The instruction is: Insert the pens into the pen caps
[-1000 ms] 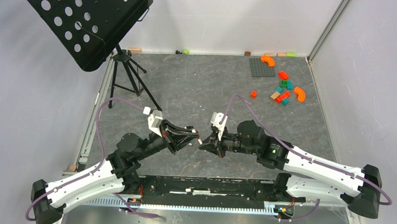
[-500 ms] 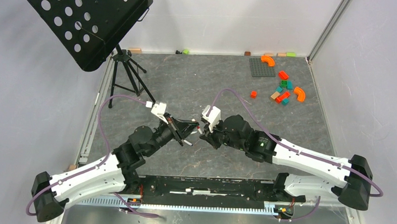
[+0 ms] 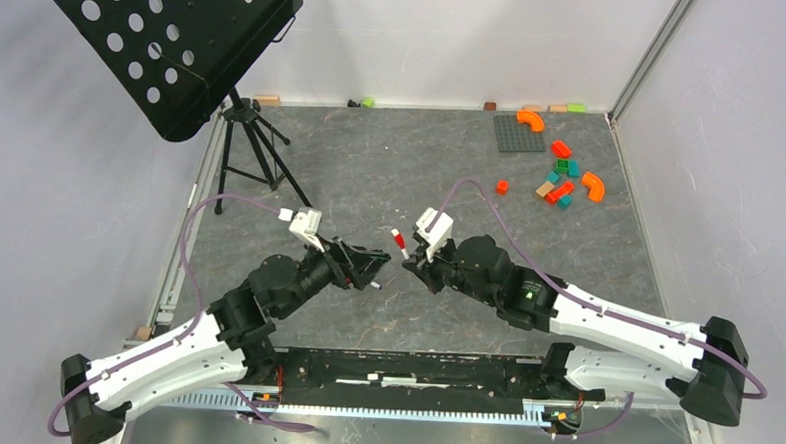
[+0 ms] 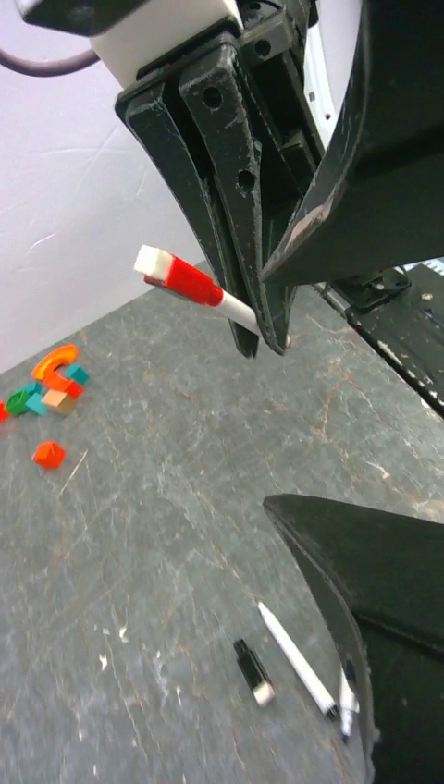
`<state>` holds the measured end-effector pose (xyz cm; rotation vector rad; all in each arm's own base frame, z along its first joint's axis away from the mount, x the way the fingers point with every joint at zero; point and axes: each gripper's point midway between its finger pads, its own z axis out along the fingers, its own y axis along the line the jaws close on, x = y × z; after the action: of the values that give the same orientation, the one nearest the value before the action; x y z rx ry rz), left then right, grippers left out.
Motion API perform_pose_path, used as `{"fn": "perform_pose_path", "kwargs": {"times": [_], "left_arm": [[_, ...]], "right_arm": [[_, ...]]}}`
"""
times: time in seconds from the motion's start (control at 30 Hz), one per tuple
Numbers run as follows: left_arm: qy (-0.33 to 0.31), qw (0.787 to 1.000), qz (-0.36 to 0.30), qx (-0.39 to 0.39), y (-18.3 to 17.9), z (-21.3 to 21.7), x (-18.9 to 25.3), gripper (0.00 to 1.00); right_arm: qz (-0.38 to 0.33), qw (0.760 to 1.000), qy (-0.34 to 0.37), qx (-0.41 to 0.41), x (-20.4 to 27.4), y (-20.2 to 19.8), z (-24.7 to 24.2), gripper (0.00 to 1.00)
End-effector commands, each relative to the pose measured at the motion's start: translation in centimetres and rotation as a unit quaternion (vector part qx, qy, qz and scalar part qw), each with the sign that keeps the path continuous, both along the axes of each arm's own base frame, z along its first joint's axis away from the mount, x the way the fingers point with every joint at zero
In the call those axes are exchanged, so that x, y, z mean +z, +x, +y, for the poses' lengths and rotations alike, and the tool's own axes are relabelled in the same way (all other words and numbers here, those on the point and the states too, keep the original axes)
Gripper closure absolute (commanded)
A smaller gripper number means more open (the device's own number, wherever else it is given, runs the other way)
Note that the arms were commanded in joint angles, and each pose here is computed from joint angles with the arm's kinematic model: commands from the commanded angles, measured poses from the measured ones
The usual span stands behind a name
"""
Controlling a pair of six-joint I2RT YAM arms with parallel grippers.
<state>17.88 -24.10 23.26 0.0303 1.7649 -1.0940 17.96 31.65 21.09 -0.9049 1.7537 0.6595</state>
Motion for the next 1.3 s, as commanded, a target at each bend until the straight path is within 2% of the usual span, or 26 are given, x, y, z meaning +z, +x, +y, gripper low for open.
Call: {"fn": "perform_pose_path", "kwargs": {"times": [0.0, 0.03, 0.27, 0.53, 0.67, 0.97, 1.17, 1.27], "left_arm": [[0.039, 0.997, -0.006, 0.061, 0.4, 3.5, 0.2, 0.03], [0.047, 0.996, -0.009, 0.069, 0.4, 4.2, 0.2, 0.0], [0.142, 0.979, 0.012, 0.145, 0.7, 8.9, -1.1, 0.0], [0.245, 0.954, 0.049, 0.165, 0.7, 10.8, -4.3, 0.0], [0.261, 0.951, 0.059, 0.157, 0.7, 10.4, -5.2, 0.01], [0.265, 0.95, 0.067, 0.155, 0.5, 10.4, -6.3, 0.01], [0.263, 0.95, 0.066, 0.157, 0.5, 10.5, -6.4, 0.01], [0.263, 0.95, 0.066, 0.156, 0.5, 10.5, -6.4, 0.01]], "right_arm": [[-0.012, 0.998, 0.013, -0.056, -0.6, 1.2, -2.1, 1.0], [-0.009, 0.997, 0.005, -0.071, -1.3, 1.6, -2.8, 1.0], [0.043, 0.981, -0.063, -0.181, -6.9, 5.2, -8.4, 1.0], [0.124, 0.935, -0.179, -0.279, -13.9, 8.6, -13.4, 1.0], [0.136, 0.927, -0.192, -0.293, -15.1, 9.1, -14.3, 1.0], [0.158, 0.918, -0.207, -0.3, -17.0, 9.5, -15.2, 0.89], [0.164, 0.916, -0.209, -0.299, -17.4, 9.6, -15.4, 0.8], [0.165, 0.917, -0.207, -0.299, -17.3, 9.7, -15.5, 0.71]]}}
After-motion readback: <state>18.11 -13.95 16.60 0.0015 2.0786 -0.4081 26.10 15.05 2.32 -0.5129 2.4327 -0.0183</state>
